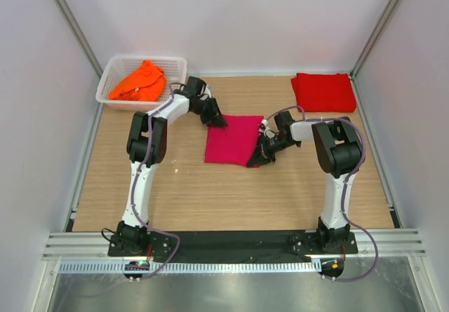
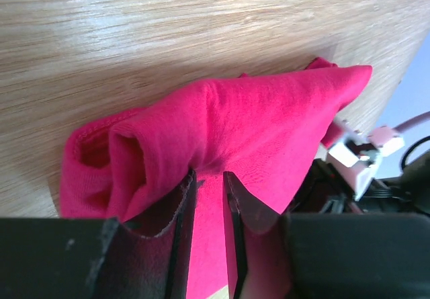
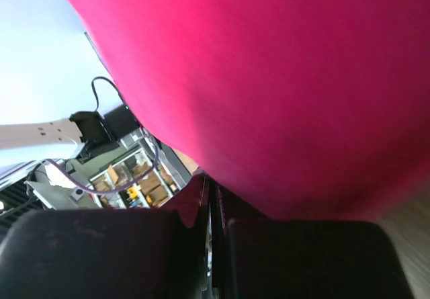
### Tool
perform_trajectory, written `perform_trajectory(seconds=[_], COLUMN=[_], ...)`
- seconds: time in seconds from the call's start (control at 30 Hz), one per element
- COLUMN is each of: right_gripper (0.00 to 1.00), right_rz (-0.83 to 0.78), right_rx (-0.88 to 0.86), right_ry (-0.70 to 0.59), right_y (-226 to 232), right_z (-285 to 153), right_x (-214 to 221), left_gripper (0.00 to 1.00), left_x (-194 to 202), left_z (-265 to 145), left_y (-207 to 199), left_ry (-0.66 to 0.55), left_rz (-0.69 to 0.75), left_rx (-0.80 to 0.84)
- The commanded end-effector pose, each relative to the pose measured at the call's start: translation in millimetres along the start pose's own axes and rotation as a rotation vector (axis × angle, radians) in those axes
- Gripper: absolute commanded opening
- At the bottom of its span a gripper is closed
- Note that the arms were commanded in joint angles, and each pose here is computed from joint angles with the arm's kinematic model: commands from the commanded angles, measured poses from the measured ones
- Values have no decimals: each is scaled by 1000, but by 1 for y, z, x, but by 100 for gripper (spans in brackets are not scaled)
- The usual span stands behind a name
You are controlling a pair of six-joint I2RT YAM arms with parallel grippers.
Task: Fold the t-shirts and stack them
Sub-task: Fold the tshirt, then neatly place the folded tshirt to the corner
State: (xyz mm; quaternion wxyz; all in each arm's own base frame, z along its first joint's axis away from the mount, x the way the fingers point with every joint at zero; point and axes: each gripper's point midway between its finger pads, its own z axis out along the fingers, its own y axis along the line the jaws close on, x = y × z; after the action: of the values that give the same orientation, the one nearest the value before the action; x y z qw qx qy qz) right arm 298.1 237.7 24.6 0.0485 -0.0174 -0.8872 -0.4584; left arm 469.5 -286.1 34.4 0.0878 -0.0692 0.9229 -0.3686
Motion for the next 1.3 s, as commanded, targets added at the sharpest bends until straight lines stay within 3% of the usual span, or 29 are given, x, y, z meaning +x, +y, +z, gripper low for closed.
perform_trajectory(seconds=[0.0, 0.2, 0.37, 0.4, 0.43, 0.7, 1.0, 1.27], right_gripper=[1, 1, 5, 14, 41, 77, 82, 79], right_rz=[-42, 57, -31, -46, -56, -111, -203, -220], right_rx=[-30, 4, 157, 173, 226, 283, 273, 222], right_ry=[-48, -101, -221, -252, -305, -422, -413, -379], right_y=[6, -12, 7, 11, 9, 25, 26, 11], right_z=[-14, -35, -72, -78, -85, -98, -86, -56], right_x=[5, 11, 0, -5, -16, -98, -165, -176], left_gripper=[24, 25, 36, 39, 41, 50, 49, 47], left_x=[1, 4, 10, 11, 10, 7, 44, 74], left_z=[8, 1, -24, -28, -41, -103, -125, -134], left_y=[36, 31, 2, -3, -22, -98, -88, -71], left_ry=[8, 19, 18, 20, -1, -83, -46, -28], left_rz=[0, 24, 51, 53, 77, 166, 164, 142], left_rx=[-108, -102, -49, -34, -8, 131, 104, 85])
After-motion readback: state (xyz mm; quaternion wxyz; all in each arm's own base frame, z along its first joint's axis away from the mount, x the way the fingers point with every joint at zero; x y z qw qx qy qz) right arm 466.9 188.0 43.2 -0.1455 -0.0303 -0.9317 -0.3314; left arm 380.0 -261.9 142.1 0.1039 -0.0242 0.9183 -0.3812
